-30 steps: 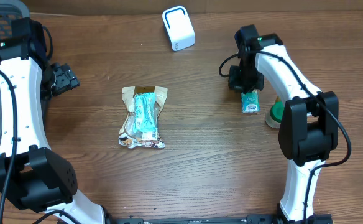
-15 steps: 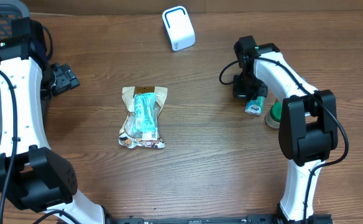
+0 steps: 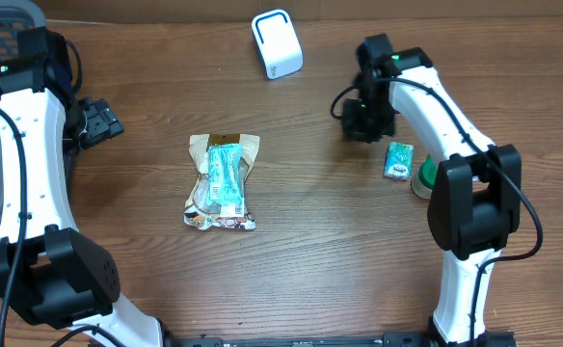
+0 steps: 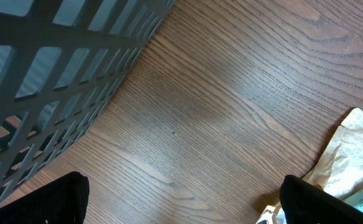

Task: Scan the item barcode
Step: 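Open the right gripper and lift it off the small teal pack, then swing the right gripper to the Pantree bag and grip the teal pack inside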

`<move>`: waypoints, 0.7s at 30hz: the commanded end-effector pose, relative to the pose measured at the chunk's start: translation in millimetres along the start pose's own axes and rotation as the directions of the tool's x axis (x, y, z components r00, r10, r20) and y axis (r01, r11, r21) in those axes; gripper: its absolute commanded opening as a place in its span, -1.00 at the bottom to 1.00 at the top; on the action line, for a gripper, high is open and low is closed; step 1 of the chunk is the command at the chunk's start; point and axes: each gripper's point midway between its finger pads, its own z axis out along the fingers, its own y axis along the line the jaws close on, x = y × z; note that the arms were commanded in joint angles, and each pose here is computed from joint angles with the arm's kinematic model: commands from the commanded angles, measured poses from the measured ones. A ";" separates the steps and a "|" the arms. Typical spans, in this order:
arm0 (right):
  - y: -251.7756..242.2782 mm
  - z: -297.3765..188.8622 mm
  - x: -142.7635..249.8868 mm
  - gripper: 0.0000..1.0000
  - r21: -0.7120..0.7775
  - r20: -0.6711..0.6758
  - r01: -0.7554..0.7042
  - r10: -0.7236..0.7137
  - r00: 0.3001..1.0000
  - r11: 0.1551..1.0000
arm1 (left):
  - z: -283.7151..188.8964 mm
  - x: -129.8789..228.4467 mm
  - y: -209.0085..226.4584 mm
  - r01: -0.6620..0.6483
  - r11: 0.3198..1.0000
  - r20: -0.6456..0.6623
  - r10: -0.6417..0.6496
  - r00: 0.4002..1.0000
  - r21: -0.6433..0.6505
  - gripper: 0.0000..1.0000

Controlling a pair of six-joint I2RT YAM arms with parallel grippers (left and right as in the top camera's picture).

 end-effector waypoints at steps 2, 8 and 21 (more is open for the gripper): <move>87.4 -18.4 19.5 -0.18 -0.305 0.003 0.174 -0.182 0.983 0.936 | -0.7 -4.6 0.6 -0.017 1.000 0.012 0.018 1.000 -0.010 0.99; 137.9 -8.0 37.8 0.23 -0.324 0.034 0.301 -0.307 0.951 0.897 | -0.7 -4.6 0.6 -0.018 1.000 0.011 0.018 1.000 -0.010 0.99; 203.7 5.6 40.2 1.00 -0.253 0.188 0.427 -0.389 0.902 0.868 | -0.8 -4.6 0.6 -0.018 1.000 0.012 0.018 1.000 -0.010 0.99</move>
